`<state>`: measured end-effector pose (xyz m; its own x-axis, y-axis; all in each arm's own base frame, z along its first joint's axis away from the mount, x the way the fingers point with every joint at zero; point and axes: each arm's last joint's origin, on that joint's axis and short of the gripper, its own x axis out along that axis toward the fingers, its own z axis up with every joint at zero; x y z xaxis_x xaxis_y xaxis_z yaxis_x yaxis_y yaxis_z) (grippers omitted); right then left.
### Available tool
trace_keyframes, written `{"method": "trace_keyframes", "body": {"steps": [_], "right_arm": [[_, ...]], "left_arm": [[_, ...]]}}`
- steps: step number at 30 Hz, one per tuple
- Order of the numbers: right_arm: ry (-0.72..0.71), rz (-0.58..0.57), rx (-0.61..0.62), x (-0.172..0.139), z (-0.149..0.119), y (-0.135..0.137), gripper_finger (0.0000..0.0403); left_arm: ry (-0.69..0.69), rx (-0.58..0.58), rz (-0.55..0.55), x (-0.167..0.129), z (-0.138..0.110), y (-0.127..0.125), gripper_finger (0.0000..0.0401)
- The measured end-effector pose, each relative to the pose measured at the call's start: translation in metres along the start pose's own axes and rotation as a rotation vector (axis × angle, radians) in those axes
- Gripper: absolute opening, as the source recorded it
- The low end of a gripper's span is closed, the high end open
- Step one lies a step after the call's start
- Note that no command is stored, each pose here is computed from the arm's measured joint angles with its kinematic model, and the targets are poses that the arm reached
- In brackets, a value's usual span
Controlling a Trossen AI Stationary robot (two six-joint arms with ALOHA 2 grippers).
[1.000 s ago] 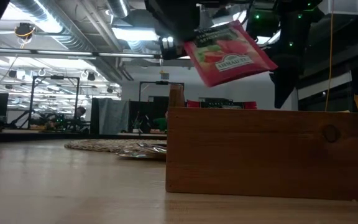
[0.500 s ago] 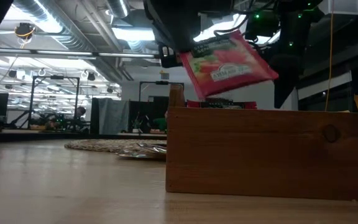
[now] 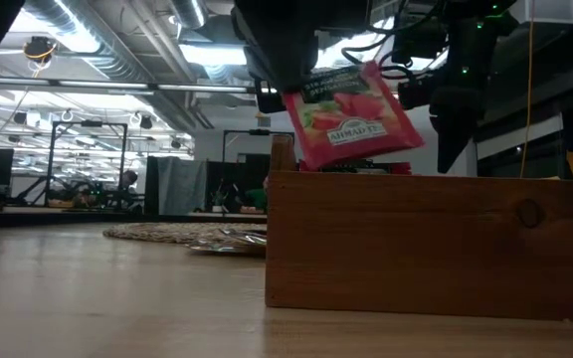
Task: Pick & Place Tea
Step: Put the red tea bag into the left section of the wooden organizer, then adjust the tea bags
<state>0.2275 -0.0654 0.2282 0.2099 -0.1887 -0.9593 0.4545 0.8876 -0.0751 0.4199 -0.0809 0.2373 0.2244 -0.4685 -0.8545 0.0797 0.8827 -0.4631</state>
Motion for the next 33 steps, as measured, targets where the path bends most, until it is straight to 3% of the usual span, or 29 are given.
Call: {"method": "trace_keyframes", "body": {"steps": [14, 19, 24, 33], "right_arm": [[-0.016, 0.032, -0.002, 0.000, 0.002, 0.002, 0.0084], [-0.054, 0.156, -0.069, -0.002, 0.005, 0.013, 0.0084], [-0.081, 0.313, -0.207, -0.005, 0.005, 0.028, 0.0084], [-0.160, 0.780, -0.446, -0.014, 0.001, 0.045, 0.0084]], "left_arm": [[-0.018, 0.039, 0.075, -0.001, 0.001, 0.004, 0.0090], [-0.004, 0.024, 0.088, -0.005, 0.001, 0.013, 0.0095], [0.036, 0.101, 0.148, -0.008, -0.003, 0.021, 0.0090], [0.017, 0.196, 0.163, -0.020, 0.000, 0.035, 0.0087]]}}
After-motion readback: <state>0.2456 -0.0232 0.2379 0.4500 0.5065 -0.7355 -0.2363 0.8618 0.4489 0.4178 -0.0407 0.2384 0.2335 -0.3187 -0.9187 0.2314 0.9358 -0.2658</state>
